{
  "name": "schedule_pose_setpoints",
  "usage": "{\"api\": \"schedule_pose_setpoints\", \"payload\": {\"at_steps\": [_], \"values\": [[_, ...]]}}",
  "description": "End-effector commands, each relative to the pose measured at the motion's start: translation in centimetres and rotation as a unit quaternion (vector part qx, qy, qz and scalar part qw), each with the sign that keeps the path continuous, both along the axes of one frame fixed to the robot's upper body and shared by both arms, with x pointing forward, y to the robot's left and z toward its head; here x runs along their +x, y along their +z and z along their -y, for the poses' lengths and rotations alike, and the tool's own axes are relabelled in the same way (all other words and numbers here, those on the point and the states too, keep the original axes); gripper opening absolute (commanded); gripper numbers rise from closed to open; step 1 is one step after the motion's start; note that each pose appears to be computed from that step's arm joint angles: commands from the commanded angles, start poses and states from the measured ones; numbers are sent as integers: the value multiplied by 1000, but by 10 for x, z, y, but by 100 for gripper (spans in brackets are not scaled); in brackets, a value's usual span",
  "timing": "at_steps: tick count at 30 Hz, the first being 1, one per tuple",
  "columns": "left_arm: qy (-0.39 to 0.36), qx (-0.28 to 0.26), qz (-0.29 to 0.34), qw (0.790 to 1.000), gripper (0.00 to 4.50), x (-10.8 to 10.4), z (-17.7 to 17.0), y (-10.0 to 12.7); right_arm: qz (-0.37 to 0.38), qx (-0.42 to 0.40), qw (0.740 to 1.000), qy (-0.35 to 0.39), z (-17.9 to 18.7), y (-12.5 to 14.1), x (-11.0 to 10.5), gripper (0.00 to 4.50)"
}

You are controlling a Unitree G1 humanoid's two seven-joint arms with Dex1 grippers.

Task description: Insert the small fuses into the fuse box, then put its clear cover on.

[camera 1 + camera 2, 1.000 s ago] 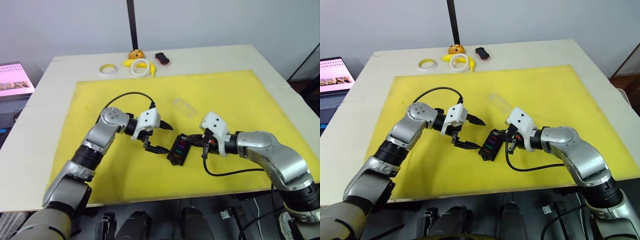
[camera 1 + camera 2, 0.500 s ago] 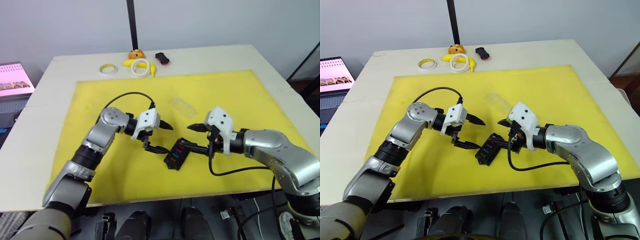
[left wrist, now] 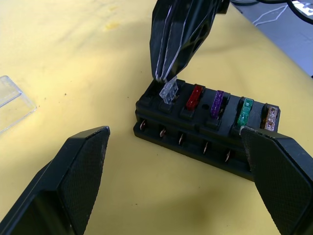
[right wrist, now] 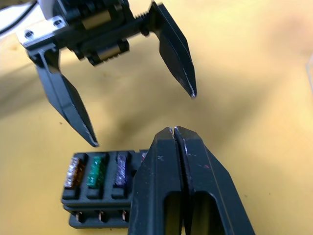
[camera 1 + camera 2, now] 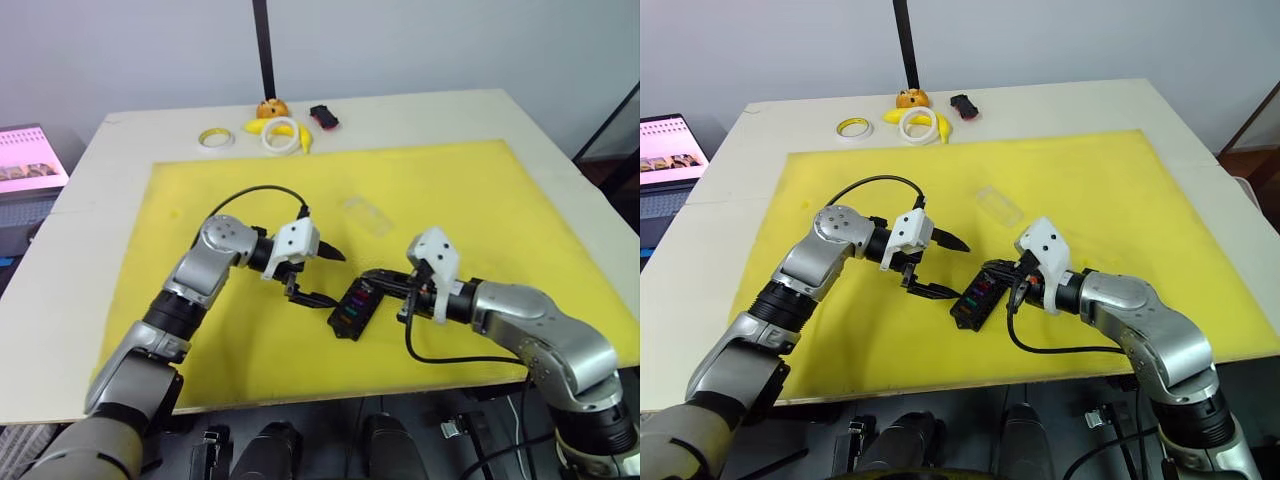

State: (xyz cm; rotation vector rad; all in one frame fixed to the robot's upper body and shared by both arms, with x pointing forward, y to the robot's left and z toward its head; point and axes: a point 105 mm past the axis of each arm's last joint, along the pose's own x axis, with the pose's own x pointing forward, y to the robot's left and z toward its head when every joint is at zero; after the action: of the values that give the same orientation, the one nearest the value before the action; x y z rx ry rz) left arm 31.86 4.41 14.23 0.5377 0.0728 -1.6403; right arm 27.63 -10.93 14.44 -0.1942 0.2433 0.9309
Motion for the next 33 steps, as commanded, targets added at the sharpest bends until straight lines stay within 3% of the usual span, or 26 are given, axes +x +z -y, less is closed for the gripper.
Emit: {"api": "schedule_pose_setpoints", "payload": {"at_steps": [1,22,29,32,33], "values": [[-4,-1,24,1000,450,2,-1,9,12,-2,1000,-2,-1,1,0,3],[-8,-2,28,1000,450,2,3,13,-24,-30,999,-8,1,-15,-6,3],[18,-20,17,999,450,5,-4,21,38,9,999,1,6,28,-6,3],[81,-61,-24,995,450,6,-25,31,55,16,998,-19,31,50,-12,3],[104,-73,-41,991,450,5,-35,33,55,15,998,-25,40,55,-16,27]]}}
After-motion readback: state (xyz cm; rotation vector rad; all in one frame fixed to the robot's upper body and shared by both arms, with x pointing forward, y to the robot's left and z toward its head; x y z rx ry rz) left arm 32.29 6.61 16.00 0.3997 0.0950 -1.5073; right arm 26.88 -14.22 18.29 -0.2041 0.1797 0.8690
